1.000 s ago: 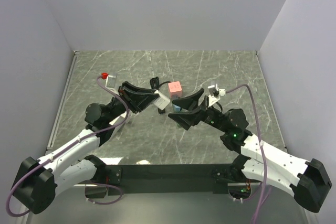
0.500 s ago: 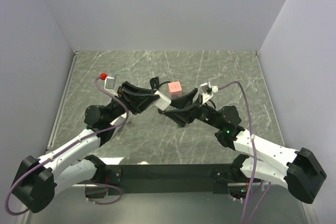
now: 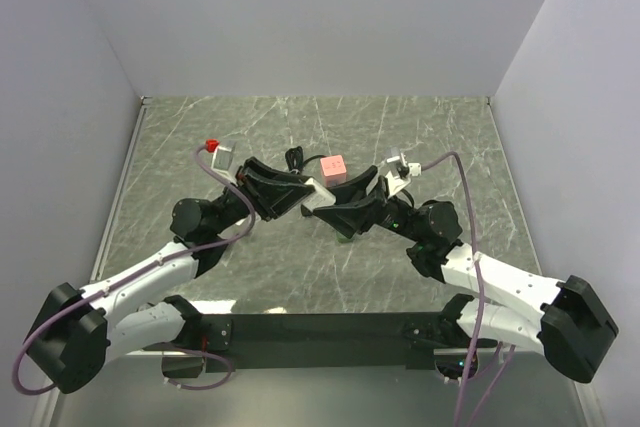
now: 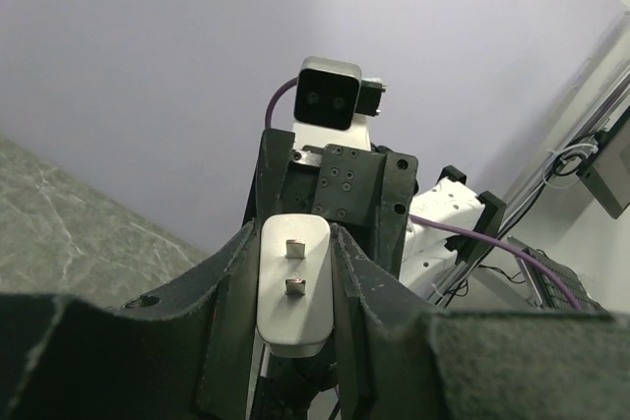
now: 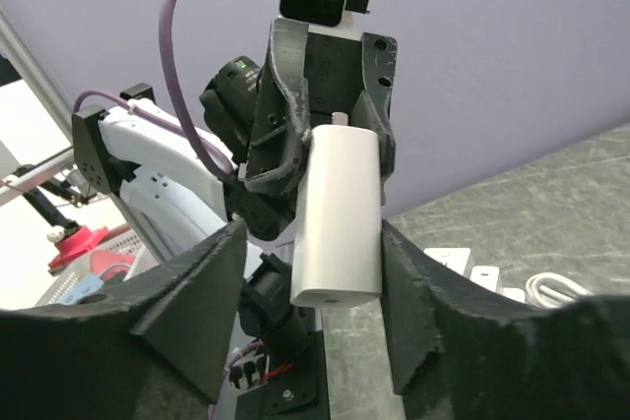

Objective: Insert the plug

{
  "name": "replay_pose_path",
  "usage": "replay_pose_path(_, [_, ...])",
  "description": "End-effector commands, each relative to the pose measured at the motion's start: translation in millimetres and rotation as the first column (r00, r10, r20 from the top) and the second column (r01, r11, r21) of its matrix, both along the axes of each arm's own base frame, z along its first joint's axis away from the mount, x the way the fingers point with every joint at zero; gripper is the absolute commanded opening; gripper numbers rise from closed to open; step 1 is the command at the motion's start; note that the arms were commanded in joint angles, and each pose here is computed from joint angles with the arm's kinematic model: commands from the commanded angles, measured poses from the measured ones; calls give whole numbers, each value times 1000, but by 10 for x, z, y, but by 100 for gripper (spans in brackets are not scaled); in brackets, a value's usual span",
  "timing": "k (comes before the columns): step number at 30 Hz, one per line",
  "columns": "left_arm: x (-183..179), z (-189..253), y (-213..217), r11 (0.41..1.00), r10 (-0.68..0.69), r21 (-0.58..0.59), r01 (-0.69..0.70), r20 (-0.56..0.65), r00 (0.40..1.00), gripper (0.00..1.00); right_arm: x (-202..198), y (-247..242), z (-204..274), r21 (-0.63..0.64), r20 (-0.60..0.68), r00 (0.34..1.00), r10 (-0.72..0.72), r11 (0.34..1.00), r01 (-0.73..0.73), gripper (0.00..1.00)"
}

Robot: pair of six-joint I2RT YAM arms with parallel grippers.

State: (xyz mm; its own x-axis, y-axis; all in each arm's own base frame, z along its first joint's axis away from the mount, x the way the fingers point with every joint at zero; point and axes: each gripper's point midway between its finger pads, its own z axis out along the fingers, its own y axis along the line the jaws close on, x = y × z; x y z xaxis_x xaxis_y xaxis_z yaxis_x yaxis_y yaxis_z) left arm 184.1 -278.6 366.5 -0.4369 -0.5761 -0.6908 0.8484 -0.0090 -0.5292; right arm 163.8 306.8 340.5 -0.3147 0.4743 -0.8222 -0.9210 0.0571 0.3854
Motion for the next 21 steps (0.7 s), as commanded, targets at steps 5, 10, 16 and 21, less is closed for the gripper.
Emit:
replay_pose_path(5, [-60, 322, -55, 998, -13, -59, 19, 98, 995, 0, -110, 39, 287, 58, 95, 993, 70, 995, -76, 40])
replay_pose_path(10, [-2, 268, -118, 1000, -13, -26, 16, 92, 996, 1, -53, 20, 233, 51, 88, 996, 31, 998, -36, 25])
replay_pose_path(16, [152, -16, -147, 996, 57, 72, -60, 50, 997, 31, 156, -172, 254, -22, 82, 986, -146, 989, 148, 6])
replay_pose_path(21, [400, -323, 53, 943, 270, 190, -273, 43, 962, 64, 415, -497, 334, -213, 105, 932, -348, 907, 362, 3])
